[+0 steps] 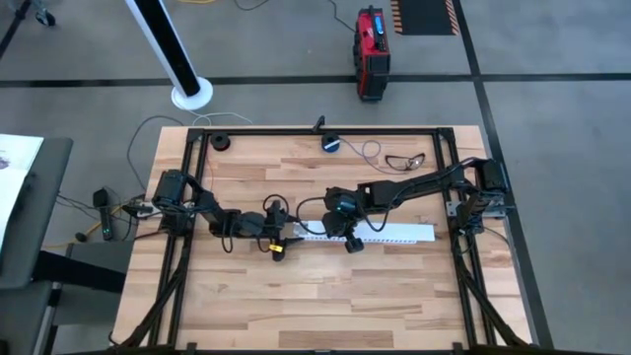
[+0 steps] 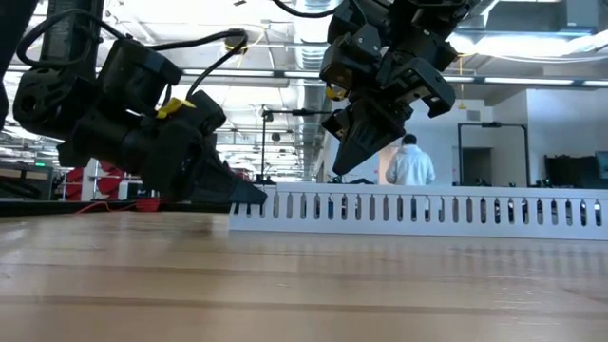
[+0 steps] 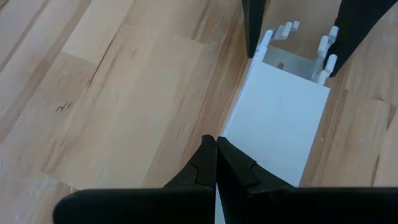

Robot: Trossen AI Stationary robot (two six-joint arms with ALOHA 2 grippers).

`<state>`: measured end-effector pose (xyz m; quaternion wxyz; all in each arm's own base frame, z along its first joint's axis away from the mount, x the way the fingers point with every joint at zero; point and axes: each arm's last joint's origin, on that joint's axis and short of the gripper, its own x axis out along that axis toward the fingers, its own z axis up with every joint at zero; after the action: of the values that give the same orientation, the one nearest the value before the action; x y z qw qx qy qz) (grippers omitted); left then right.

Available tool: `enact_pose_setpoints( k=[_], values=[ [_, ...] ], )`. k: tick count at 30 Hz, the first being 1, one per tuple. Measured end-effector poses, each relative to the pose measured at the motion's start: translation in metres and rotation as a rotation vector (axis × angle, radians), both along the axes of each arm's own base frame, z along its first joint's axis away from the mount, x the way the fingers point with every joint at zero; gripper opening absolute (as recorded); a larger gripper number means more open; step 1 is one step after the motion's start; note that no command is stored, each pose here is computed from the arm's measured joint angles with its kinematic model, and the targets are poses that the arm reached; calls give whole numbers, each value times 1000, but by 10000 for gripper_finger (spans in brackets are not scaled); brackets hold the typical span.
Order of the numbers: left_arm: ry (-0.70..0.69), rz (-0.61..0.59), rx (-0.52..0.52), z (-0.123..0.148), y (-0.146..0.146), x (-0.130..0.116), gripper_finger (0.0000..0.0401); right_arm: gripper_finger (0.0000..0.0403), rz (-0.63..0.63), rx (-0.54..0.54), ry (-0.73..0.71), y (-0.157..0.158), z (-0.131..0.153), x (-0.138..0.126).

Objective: Ziptie cables
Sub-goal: Close the white cable duct

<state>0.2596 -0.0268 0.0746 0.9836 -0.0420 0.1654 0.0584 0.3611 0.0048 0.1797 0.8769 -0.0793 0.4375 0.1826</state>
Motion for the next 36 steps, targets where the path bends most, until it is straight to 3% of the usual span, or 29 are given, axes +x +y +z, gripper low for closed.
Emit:
enact_pose_setpoints(
  k=[15,25,36],
  values=[
    [-15,-20,13,2,-1,3,282,0,2,-2,-6,0,0,0],
    [-101,-54,-54,-24,-5,18,282,0,10,-8,-6,0,0,0],
    [-107,-75,-31,-24,-11,14,281,0,26,-24,-12,-3,0,0]
  ],
)
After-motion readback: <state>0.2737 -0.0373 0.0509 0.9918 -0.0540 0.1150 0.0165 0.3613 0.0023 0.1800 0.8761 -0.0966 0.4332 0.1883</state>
